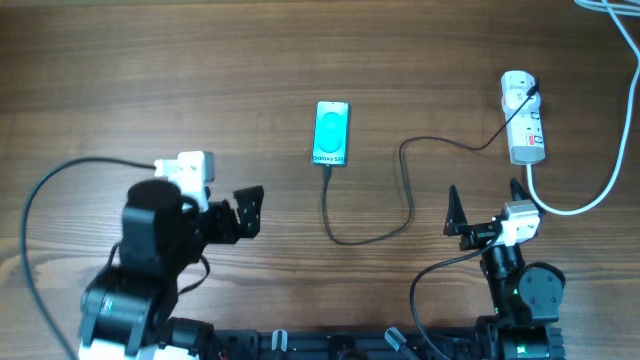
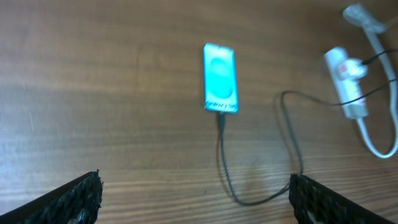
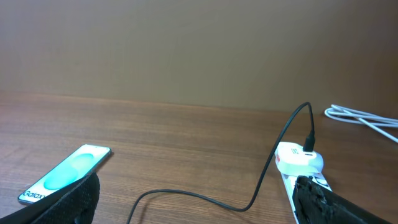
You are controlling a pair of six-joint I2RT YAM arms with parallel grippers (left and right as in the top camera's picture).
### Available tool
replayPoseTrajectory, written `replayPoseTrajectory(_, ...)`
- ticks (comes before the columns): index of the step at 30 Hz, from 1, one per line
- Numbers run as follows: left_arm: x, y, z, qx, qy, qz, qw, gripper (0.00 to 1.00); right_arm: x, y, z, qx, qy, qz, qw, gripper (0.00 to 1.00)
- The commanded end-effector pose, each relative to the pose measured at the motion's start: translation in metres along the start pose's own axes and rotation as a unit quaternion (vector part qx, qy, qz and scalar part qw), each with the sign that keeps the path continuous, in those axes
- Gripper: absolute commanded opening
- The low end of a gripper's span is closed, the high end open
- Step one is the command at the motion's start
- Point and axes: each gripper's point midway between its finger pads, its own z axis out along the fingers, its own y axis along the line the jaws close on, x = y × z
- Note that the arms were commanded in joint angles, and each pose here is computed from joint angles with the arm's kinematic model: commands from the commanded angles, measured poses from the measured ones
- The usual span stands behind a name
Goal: Plug charger to phone and switch on socket
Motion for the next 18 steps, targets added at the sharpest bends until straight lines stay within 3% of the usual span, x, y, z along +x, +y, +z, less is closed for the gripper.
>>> replayPoseTrajectory(1,0.001,-0.004,-0.012,0.011,-0.018,0.028,0.999,1.00,-0.002,-0.004,-0.001,0.011,-0.005,-0.009,1.000,1.00)
replayPoseTrajectory(8,0.017,0.001,0.004,0.017,-0.001,0.025,1.000,1.00,-0.002,-0.004,-0.001,0.011,-0.005,-0.009,1.000,1.00)
replayPoseTrajectory(18,0.036,0.012,0.027,0.053,-0.115,0.050,0.991,1.00,-0.002,-0.004,-0.001,0.011,-0.005,-0.009,1.000,1.00)
